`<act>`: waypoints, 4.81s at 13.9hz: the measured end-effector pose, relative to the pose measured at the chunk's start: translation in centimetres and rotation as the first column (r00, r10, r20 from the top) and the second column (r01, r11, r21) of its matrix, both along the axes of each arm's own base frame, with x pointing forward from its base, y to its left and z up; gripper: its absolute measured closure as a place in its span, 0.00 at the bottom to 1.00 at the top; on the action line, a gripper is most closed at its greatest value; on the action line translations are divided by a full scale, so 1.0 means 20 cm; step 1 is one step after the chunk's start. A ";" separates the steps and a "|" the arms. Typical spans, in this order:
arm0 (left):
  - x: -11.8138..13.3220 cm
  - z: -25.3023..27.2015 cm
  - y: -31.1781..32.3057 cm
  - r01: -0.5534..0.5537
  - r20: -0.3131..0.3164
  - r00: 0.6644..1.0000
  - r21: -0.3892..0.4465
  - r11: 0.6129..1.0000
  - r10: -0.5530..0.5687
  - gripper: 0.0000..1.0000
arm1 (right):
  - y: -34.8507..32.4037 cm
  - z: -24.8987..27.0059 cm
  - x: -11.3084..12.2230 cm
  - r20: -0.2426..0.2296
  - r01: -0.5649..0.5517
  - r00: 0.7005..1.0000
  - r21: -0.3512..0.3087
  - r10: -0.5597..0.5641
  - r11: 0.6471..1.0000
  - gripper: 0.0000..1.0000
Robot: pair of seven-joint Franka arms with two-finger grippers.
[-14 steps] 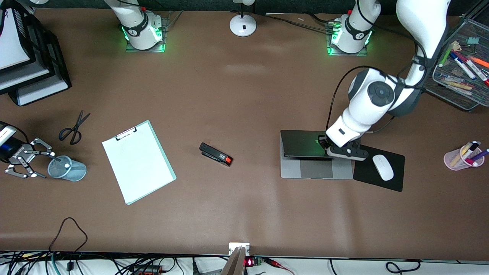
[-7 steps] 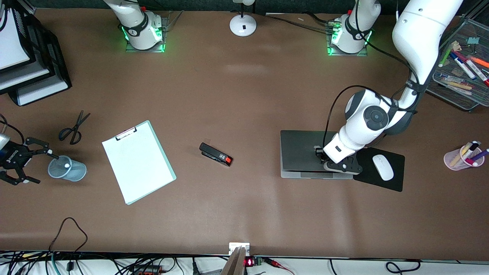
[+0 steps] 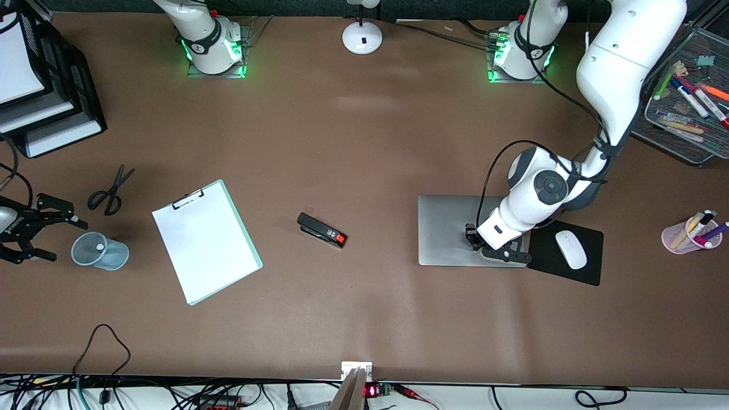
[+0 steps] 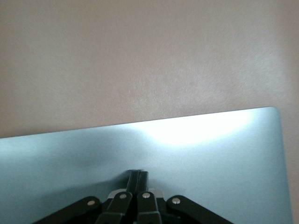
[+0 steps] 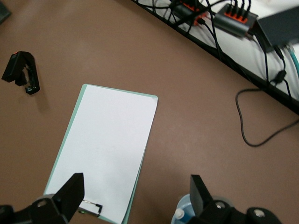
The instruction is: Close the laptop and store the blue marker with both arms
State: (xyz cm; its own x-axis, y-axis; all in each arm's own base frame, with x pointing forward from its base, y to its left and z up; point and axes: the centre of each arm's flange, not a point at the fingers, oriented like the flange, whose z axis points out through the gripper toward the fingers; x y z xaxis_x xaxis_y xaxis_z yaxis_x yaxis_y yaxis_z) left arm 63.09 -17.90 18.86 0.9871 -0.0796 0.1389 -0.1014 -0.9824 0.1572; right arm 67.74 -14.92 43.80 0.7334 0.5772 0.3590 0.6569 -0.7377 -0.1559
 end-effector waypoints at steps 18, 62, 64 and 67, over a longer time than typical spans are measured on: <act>0.10 0.99 0.03 0.022 -0.148 0.989 0.197 0.980 0.007 0.90 | 0.74 0.75 -0.56 -0.234 0.558 0.715 -0.378 -0.659 0.739 0.00; -0.38 2.00 0.72 0.015 -0.131 0.991 0.179 0.984 0.009 0.00 | 0.68 0.96 -0.74 -0.169 0.599 0.718 -0.345 -0.676 0.722 0.00; -0.38 2.00 0.72 0.016 -0.132 0.991 0.179 0.984 0.008 0.00 | 0.67 0.95 -0.74 -0.170 0.599 0.717 -0.346 -0.676 0.722 0.00; -0.38 2.00 0.72 0.008 -0.135 0.991 0.179 0.984 0.017 0.00 | 0.67 0.94 -0.73 -0.171 0.599 0.717 -0.347 -0.676 0.722 0.00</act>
State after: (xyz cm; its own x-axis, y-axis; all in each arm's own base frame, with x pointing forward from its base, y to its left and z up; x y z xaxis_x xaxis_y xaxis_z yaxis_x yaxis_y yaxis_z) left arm 55.49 -3.59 58.77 0.9962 -0.0865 -0.0120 -0.0866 -0.9962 -0.0094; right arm 53.09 -1.45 62.67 0.9996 -0.0267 0.0054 -0.0267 -0.9996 0.0006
